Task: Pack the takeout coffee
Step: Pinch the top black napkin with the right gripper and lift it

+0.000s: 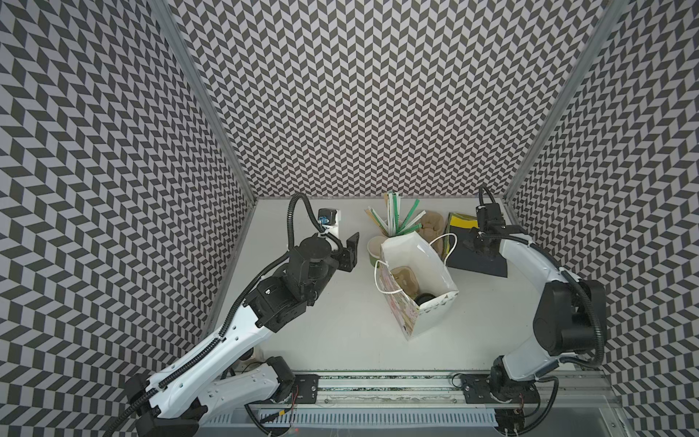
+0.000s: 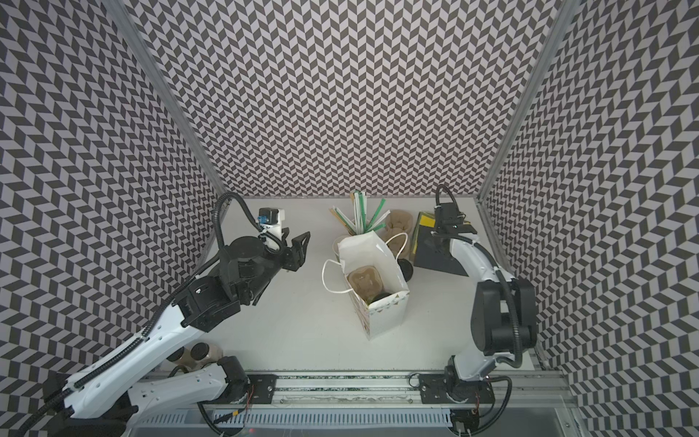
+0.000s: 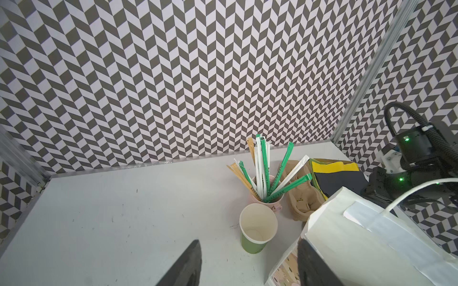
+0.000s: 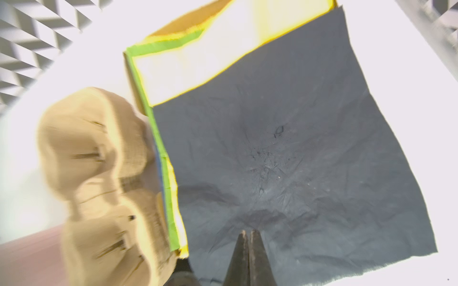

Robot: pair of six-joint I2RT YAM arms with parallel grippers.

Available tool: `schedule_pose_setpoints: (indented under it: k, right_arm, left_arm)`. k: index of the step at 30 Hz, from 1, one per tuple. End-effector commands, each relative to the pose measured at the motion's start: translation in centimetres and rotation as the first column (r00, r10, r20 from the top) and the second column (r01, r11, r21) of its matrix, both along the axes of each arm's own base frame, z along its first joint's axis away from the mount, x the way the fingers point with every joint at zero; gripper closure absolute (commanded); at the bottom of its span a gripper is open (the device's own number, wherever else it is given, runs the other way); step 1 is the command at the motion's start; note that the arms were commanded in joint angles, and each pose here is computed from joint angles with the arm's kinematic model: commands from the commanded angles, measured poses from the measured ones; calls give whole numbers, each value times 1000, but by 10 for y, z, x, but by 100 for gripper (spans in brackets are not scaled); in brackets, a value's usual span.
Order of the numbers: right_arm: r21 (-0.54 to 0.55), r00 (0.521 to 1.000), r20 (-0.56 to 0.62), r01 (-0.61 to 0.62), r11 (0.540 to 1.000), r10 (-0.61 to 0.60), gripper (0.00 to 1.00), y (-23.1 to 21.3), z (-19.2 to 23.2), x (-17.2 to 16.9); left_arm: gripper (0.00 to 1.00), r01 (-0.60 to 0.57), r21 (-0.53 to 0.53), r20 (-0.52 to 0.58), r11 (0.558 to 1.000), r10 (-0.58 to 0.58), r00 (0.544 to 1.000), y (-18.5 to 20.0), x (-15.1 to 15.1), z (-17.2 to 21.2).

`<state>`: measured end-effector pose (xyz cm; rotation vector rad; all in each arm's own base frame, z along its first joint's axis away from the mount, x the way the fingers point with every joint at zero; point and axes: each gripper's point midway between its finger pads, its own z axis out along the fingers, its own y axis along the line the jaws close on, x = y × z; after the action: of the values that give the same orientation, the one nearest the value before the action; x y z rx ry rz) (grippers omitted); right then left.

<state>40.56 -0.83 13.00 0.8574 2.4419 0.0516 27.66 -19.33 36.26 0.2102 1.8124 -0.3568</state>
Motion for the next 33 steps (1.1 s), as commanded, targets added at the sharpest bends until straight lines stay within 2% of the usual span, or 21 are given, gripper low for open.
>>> schedule_pose_setpoints:
  k: [1, 4, 5, 7, 10, 15, 23, 28, 33]
  right_arm:
    - [25, 999, -51, -4, 1000, 5, 54, 3, -15, -9]
    - [2, 998, -62, 19, 1000, -19, 21, -3, -22, -14]
    - [-9, 998, -66, 22, 1000, -22, 15, -5, -24, -14]
    - [-16, 995, -100, 16, 1000, -18, 8, -5, -33, -16]
    - [-9, 990, -142, 7, 1000, -8, 8, -3, -50, -21]
    - [9, 992, -129, -13, 1000, 14, 17, 1, -60, -22]
    - [15, 990, -136, -37, 999, 39, 54, 3, -71, -24]
    - [6, 994, -105, -34, 999, 34, 71, 1, -60, -21]
    - [-6, 996, -84, -25, 1000, 25, 73, -1, -50, -20]
  left_arm:
    - [38, -26, -31, 30, 999, 27, 999, 5, 3, 6]
    - [38, -24, -29, 20, 999, 25, 999, 5, 5, -1]
    - [38, -25, -28, 15, 999, 26, 1000, 5, 6, -4]
    - [38, -27, -22, 8, 999, 28, 1000, 7, 7, -8]
    - [38, -37, -18, 11, 999, 37, 999, 10, 7, -12]
    - [38, -38, -14, 4, 999, 38, 999, 11, 9, -18]
    - [39, -40, -14, 2, 999, 40, 999, 13, 10, -20]
    - [39, -36, -13, -3, 999, 36, 999, 12, 12, -22]
    - [39, -36, -15, -5, 999, 36, 999, 13, 13, -22]
